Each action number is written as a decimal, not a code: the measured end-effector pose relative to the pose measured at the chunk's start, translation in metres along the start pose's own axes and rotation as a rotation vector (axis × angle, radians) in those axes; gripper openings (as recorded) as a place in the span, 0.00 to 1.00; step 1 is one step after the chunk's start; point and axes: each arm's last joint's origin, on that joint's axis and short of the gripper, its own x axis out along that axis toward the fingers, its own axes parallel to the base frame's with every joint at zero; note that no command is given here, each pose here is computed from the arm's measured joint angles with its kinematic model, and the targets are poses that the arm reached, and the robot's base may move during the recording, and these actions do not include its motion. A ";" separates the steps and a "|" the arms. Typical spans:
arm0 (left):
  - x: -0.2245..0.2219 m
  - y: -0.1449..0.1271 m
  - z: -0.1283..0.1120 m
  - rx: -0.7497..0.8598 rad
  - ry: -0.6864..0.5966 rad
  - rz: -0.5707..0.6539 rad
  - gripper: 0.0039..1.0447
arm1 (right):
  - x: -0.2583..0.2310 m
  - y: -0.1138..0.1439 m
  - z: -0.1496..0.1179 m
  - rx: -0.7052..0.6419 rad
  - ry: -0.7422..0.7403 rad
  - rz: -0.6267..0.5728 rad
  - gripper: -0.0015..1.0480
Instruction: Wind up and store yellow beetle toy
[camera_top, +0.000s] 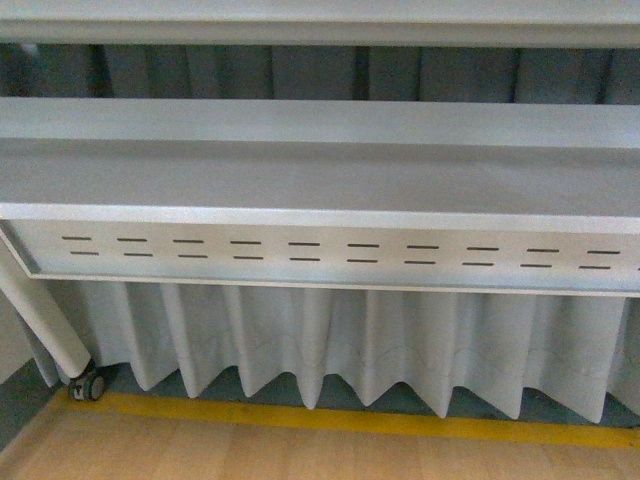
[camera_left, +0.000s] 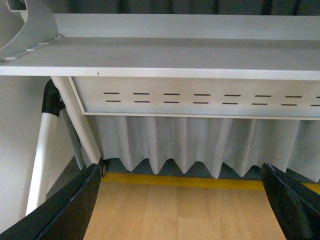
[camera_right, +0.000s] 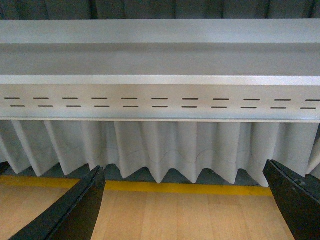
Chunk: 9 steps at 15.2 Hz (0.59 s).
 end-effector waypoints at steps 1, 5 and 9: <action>0.000 0.000 0.000 0.000 0.000 0.000 0.94 | 0.000 0.000 0.000 0.000 0.000 0.000 0.94; 0.000 0.000 0.000 0.000 0.000 0.000 0.94 | 0.000 0.000 0.000 0.000 0.000 0.000 0.94; 0.000 0.000 0.000 0.000 0.000 0.000 0.94 | 0.000 0.000 0.000 0.000 0.000 0.000 0.94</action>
